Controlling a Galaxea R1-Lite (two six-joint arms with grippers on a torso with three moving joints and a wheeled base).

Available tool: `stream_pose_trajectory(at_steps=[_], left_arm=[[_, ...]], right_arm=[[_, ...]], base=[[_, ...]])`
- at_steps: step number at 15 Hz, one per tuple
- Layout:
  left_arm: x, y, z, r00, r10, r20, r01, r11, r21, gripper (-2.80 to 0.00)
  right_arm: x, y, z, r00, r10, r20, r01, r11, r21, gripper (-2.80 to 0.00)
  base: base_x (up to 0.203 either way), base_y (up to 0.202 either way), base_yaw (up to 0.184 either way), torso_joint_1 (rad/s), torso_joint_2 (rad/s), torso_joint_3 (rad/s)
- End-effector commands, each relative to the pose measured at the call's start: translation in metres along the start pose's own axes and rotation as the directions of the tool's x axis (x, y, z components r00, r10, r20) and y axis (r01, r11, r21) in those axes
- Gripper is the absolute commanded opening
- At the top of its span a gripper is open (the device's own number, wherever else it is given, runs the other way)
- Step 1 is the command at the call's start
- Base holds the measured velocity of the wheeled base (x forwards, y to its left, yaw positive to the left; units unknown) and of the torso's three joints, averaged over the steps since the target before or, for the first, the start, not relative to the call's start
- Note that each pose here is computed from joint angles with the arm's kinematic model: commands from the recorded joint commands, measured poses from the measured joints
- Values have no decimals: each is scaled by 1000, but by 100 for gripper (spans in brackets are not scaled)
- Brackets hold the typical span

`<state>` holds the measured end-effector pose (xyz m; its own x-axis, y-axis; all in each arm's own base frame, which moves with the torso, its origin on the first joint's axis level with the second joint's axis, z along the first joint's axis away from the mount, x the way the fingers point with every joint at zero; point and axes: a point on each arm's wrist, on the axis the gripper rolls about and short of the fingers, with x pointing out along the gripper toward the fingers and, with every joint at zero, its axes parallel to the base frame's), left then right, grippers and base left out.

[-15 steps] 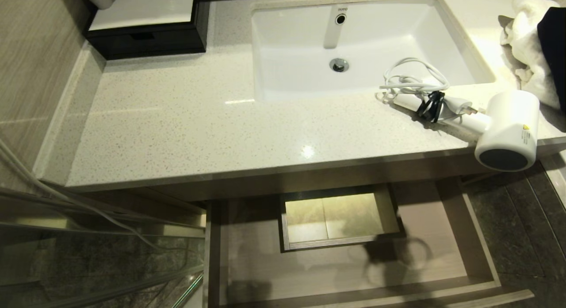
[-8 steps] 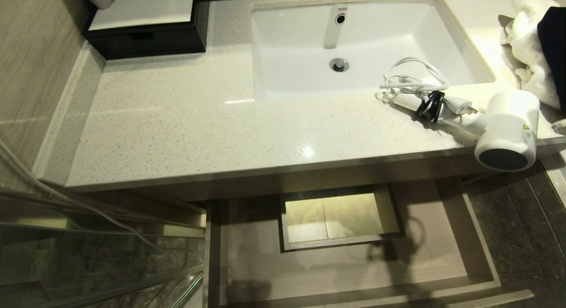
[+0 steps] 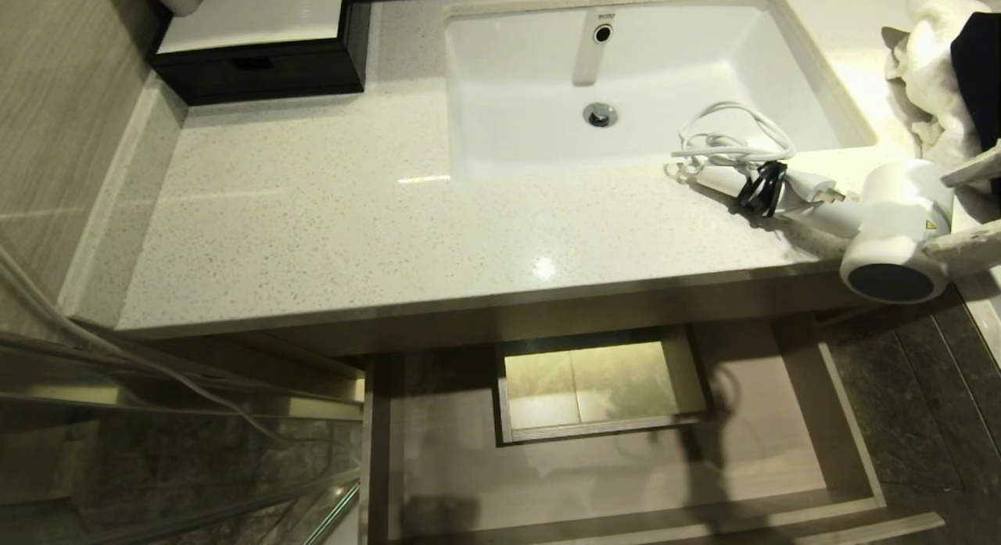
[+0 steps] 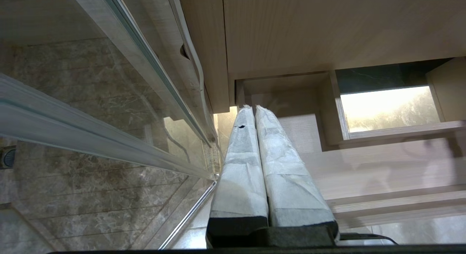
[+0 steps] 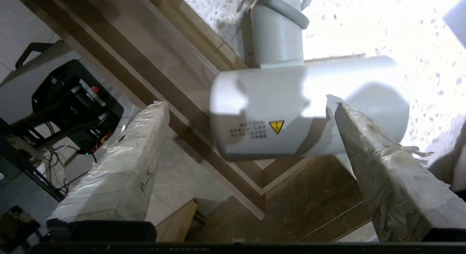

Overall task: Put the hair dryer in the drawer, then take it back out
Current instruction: Pick up the hairdryer

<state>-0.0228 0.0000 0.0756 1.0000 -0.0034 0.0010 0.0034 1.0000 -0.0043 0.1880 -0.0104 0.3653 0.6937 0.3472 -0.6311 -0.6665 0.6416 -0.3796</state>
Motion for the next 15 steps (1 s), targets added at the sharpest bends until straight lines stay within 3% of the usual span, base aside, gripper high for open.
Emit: stream_pose_trajectory(at_steps=[1,8,15], left_arm=[[0,0,0,1000,0,1,0,1000,0,-280],[0,0,0,1000,0,0,0,1000,0,-280],[0,0,0,1000,0,-1,0,1000,-1,-280]], right_arm=[[13,-5,0,999,46,8,-45,997,-57,0],[42,-19,5,997,66,30,-63,992,-114,0],[70,-32,5,997,75,28,-72,991,-117,0]], base=[[0,0,0,0,0,0],[0,0,0,0,0,0],[0,0,0,0,0,0]])
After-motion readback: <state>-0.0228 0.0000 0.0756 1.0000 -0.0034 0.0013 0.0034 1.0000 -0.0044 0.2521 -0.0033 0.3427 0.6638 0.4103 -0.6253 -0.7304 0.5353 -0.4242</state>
